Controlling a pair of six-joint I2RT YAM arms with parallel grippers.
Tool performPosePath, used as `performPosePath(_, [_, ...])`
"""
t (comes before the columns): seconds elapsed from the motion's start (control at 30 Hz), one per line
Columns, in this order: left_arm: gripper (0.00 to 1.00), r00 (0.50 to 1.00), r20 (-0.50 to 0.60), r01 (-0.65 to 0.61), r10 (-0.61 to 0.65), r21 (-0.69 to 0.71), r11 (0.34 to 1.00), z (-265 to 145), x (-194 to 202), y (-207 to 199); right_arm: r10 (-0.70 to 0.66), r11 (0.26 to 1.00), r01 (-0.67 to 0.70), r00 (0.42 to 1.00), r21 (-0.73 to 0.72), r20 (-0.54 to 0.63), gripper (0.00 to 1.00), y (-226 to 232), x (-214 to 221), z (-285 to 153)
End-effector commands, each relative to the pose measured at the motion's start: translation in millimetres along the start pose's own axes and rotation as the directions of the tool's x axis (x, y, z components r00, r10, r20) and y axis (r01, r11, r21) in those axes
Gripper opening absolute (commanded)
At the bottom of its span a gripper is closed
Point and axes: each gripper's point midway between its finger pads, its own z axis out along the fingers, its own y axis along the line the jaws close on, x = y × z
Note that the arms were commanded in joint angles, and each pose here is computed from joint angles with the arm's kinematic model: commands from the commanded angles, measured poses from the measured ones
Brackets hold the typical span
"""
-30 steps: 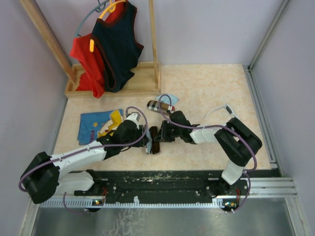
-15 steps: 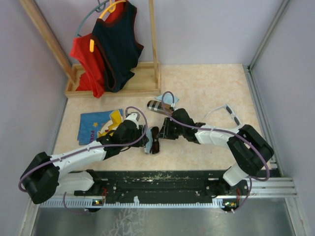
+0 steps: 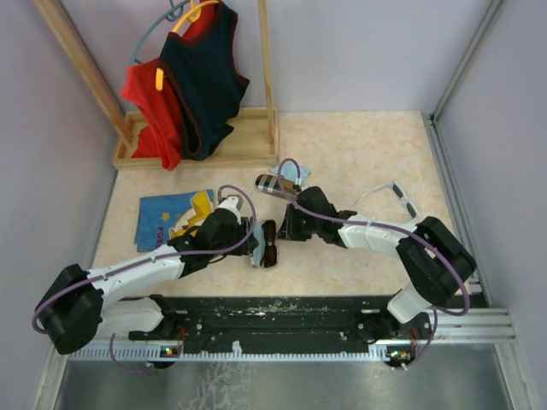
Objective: Organize the sunglasses
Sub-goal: Place the sunglasses in the sunglasses case.
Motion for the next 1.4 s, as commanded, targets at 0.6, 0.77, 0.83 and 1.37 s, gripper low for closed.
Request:
performPosePath(0.6, [0.43,0.999,0.034,-0.004,0.003,0.026,1.0,-1.2,-15.3,-10.7,-0.041,0.994,0.04,0.999,-0.101,-0.014,0.05,27.9,-8.8,15.0])
performPosePath(0.77, [0.43,0.999,0.036,0.0,-0.001,0.031,1.0,-1.0,-16.0,-12.2,-0.04,0.996,0.038,0.999,-0.084,-0.027,0.05,24.0,-5.2,19.4])
performPosePath(0.83, [0.43,0.999,0.036,0.0,-0.002,0.032,0.999,-1.0,-15.8,-12.3,-0.043,0.996,0.04,0.999,-0.084,-0.03,0.05,24.4,-4.4,20.3])
performPosePath(1.37, [0.43,0.999,0.032,-0.001,0.0,0.038,0.999,0.5,-13.1,-12.1,-0.061,0.998,0.059,0.996,-0.03,-0.071,0.05,16.0,5.9,31.9])
